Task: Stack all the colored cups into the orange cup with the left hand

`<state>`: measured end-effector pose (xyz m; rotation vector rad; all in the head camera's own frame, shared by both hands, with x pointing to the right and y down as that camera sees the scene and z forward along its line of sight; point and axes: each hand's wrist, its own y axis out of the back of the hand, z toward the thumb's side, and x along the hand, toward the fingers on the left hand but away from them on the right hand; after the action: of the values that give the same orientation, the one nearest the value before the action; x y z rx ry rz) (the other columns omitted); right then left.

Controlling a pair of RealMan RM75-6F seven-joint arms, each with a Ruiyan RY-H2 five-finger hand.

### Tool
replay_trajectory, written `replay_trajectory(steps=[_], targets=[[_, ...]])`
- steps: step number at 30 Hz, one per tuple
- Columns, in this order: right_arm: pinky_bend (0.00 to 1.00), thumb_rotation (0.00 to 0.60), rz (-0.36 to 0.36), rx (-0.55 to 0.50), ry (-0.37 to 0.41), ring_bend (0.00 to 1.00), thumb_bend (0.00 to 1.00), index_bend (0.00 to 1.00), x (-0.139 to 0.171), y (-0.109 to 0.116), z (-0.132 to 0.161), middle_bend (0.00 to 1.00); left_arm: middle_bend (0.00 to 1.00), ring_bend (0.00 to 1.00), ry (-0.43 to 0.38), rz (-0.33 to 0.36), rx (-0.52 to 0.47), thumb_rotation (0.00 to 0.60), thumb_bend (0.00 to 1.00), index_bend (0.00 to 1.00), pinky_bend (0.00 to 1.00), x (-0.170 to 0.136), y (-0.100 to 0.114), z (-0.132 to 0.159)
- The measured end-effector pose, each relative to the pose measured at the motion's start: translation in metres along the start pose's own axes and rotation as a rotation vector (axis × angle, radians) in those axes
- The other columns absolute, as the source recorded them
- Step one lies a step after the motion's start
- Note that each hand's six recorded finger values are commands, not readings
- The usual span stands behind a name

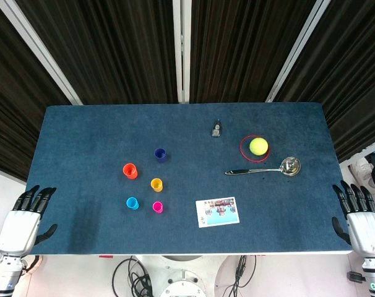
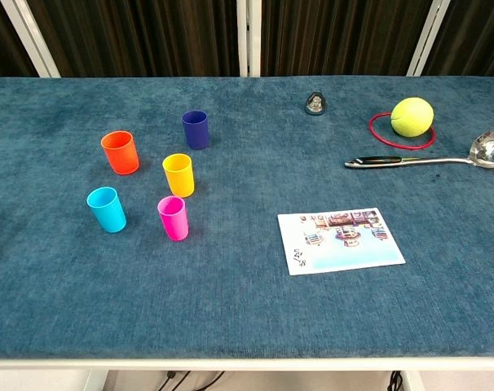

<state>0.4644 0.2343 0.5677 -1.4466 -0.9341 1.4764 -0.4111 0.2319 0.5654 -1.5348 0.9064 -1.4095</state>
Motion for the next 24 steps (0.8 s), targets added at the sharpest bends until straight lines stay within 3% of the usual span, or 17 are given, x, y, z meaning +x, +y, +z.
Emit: replay_trajectory(steps=[9,18,24], targets=[[0.0,0.6,-0.012,-0.01,0.002,0.0,0.35,0.0,0.004,0.001,-0.001,0.0,0.13,0.05,0.009,-0.009,-0.016,0.6,0.21,0.11,0.16,-0.004,0.003,0.0],[0.0,0.6,-0.051,-0.039,0.012,0.0,0.35,0.0,0.011,0.01,-0.003,0.0,0.13,0.05,0.002,0.016,-0.076,0.6,0.21,0.12,0.16,0.002,0.022,-0.001],[0.0,0.6,-0.063,-0.026,0.026,0.0,0.35,0.0,0.013,0.017,-0.002,0.0,0.13,0.05,-0.078,0.015,-0.082,0.6,0.21,0.1,0.17,0.027,0.04,0.014]])
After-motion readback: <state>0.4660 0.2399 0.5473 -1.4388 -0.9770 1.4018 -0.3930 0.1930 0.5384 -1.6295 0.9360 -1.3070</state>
